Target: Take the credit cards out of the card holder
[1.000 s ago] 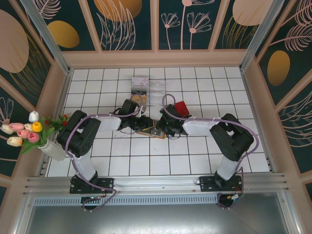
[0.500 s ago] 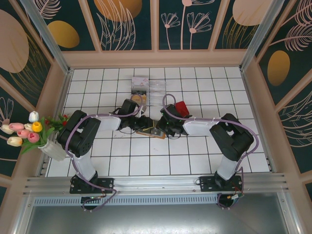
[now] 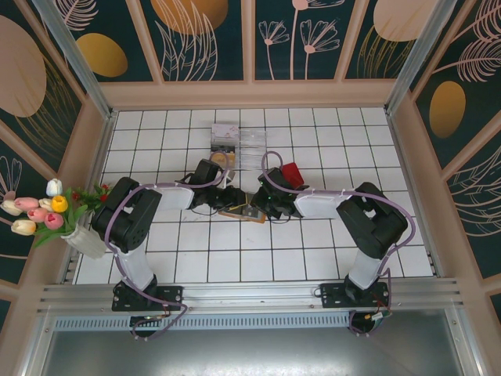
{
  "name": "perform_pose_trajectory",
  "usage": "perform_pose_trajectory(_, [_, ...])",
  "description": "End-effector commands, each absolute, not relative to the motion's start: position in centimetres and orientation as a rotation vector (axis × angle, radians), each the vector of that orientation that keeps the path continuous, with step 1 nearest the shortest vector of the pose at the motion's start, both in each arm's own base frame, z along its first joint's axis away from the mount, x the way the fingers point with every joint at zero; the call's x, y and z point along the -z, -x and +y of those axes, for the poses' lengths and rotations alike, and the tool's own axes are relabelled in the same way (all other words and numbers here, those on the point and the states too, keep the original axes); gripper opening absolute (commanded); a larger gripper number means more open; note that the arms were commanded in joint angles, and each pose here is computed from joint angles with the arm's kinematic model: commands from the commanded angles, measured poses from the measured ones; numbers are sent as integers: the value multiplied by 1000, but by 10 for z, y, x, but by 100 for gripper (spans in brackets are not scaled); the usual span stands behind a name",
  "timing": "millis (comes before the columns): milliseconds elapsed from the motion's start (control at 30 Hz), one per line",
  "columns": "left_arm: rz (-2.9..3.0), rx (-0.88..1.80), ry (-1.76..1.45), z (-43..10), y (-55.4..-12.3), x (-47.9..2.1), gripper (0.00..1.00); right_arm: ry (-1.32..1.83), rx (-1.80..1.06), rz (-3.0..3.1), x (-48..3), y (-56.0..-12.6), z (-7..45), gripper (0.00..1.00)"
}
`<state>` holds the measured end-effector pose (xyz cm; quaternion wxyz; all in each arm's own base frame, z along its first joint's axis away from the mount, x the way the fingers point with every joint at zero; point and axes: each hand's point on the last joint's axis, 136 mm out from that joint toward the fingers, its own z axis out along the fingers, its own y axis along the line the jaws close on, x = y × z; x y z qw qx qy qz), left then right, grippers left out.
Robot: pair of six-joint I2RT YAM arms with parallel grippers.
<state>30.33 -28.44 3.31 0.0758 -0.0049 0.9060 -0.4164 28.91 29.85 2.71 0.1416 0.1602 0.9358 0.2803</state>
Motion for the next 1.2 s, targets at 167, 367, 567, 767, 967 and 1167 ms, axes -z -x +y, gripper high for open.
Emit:
perform_pose_trajectory(167, [2799,1052,118,-261,-295,-16,31,-557,-629,2815,12,-271,270,24])
perform_pose_trajectory(367, [2866,1052,99,-261,-283,0,31,-548,-709,2797,12,-272,277,24])
perform_pose_trajectory(567, [2917,984,88,-255,-279,11,31,-564,-742,2798,18,-270,275,23])
perform_pose_trajectory(767, [2894,1078,49,-265,-278,6,29,-560,-770,2795,18,-270,277,23])
perform_pose_trajectory(967, [2836,1106,48,-270,-287,-6,22,-559,-757,2796,18,-270,275,23])
perform_pose_trajectory(1167, [2811,1067,55,-267,-294,-11,11,-566,-723,2799,18,-269,270,23])
